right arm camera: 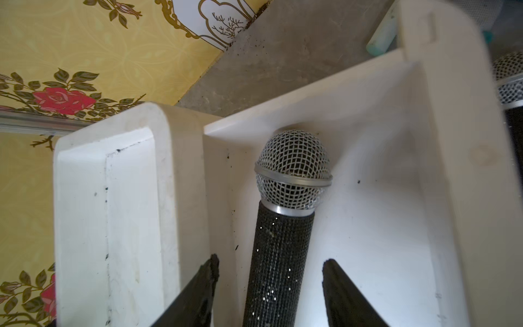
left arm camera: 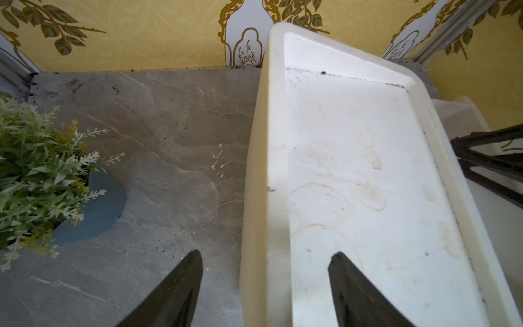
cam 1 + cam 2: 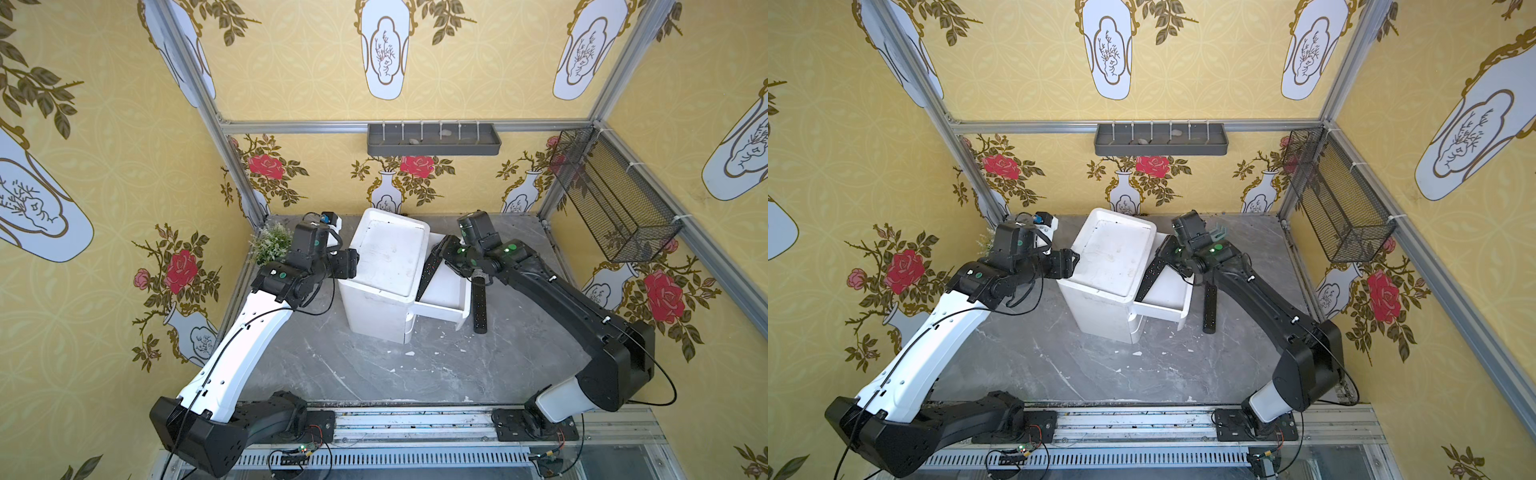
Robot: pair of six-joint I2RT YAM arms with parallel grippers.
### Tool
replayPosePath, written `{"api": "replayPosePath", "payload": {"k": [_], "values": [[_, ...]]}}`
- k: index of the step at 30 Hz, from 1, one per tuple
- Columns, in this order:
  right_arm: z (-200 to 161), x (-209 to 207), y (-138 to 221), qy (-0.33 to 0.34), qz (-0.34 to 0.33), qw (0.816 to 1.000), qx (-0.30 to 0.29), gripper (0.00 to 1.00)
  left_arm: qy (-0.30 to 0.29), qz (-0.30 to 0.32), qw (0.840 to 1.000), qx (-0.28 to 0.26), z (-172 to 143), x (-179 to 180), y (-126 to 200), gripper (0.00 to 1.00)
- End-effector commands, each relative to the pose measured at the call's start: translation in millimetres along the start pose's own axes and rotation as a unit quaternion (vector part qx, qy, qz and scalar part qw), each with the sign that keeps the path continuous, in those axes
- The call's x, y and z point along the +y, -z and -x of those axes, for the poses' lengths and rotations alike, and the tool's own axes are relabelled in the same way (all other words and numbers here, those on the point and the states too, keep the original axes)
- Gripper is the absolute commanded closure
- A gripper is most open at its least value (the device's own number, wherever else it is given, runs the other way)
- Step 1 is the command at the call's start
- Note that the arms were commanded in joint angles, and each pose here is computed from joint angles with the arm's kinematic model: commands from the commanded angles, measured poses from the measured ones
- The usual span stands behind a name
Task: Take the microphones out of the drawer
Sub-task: Pick up the microphone from the drawer.
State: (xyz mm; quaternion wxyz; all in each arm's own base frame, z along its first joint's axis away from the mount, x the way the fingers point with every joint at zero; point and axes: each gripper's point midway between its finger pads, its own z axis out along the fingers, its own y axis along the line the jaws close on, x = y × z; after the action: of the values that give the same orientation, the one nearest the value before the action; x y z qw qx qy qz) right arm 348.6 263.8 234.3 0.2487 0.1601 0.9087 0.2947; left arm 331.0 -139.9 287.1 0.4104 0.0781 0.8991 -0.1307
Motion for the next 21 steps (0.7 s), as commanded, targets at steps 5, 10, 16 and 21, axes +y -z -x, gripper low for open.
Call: {"api": "replayPosePath", "payload": {"k": [5,10,16,21], "values": [[-2,6,-16,-0.010,-0.023,1.000,-0.005,0.39,-0.012,-0.003,1.000,0.019,-5,1,-11,0.35],[-2,2,-21,-0.023,-0.031,0.999,-0.010,0.38,-0.012,-0.012,1.000,0.023,-7,-2,-15,0.50],[-3,-6,-28,-0.026,-0.053,0.998,-0.007,0.38,-0.008,-0.022,0.999,0.032,-12,-5,-21,0.55],[-7,-11,-34,-0.030,-0.062,0.998,0.002,0.39,-0.003,-0.028,0.999,0.035,-15,-6,-23,0.61]]}}
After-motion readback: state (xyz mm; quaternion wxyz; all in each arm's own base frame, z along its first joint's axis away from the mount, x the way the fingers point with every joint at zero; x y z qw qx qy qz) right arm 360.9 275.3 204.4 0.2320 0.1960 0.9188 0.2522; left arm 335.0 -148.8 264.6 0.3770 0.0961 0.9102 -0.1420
